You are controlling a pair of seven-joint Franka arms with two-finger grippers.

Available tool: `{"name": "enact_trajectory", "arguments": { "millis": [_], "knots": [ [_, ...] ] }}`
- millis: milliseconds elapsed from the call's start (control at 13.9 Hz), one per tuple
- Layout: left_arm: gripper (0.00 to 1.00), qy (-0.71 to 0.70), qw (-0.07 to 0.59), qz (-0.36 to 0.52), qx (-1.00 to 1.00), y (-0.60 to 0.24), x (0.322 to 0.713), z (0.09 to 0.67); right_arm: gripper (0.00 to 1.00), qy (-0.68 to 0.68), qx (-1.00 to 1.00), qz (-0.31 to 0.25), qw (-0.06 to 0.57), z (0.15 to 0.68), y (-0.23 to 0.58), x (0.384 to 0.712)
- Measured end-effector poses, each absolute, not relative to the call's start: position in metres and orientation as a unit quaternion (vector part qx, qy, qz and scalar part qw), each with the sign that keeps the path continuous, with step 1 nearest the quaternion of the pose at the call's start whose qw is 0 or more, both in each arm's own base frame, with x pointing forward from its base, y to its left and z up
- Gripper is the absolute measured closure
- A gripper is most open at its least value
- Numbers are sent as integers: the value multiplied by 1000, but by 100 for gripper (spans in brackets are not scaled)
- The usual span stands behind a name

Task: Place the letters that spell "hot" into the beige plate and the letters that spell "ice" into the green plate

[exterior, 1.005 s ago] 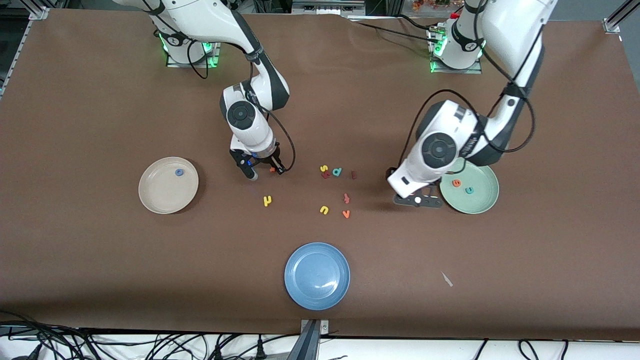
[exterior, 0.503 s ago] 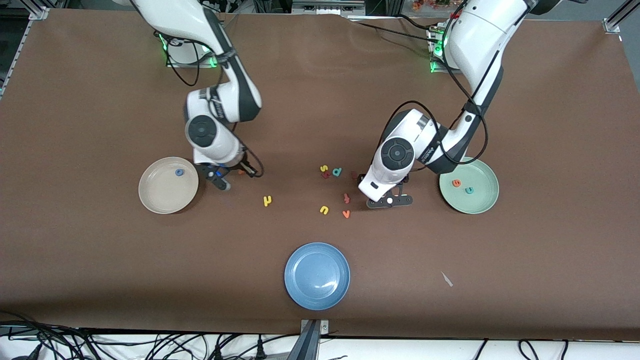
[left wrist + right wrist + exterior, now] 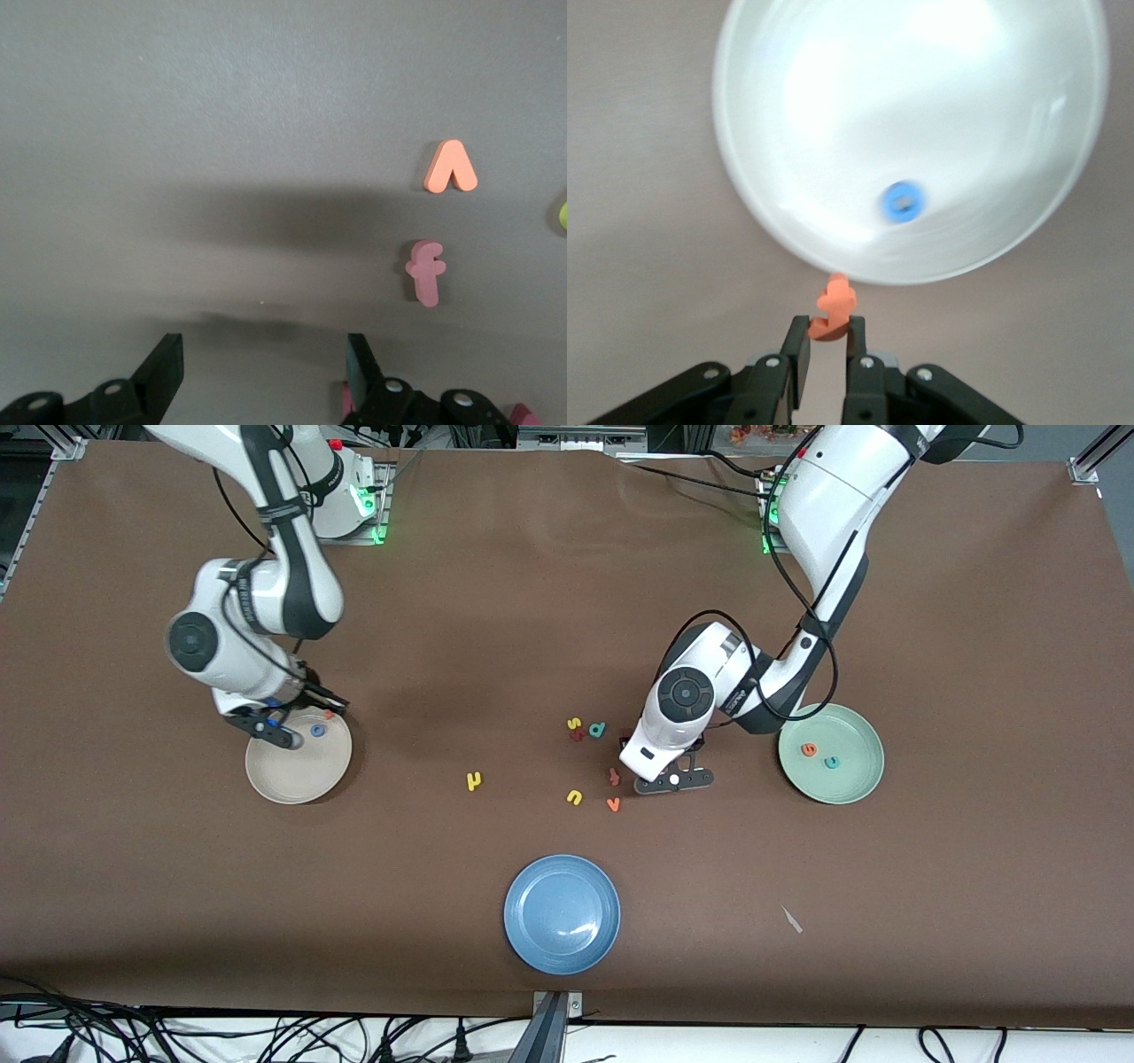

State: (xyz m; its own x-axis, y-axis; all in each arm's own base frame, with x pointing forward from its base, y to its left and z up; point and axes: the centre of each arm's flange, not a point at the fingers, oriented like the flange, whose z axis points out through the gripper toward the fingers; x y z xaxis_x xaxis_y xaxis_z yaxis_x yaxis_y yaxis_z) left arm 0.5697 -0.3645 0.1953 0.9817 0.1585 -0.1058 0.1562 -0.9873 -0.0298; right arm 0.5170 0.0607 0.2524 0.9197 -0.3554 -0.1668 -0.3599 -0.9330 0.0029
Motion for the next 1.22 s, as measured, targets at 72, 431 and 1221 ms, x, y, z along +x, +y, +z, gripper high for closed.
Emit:
{"name": "enact_trajectory", "arguments": {
  "millis": [72,431,1221],
  "knots": [
    [18,-87,11,55,-995,-369,566,190,79,172,-982,82,13,251,42,516],
    [35,-83,14,57,-995,-403,542,185,64,154,-986,61,7,258,30,532],
    [94,-77,18,64,-995,-411,534,174,0,157,-986,40,21,259,225,571]
  ]
}}
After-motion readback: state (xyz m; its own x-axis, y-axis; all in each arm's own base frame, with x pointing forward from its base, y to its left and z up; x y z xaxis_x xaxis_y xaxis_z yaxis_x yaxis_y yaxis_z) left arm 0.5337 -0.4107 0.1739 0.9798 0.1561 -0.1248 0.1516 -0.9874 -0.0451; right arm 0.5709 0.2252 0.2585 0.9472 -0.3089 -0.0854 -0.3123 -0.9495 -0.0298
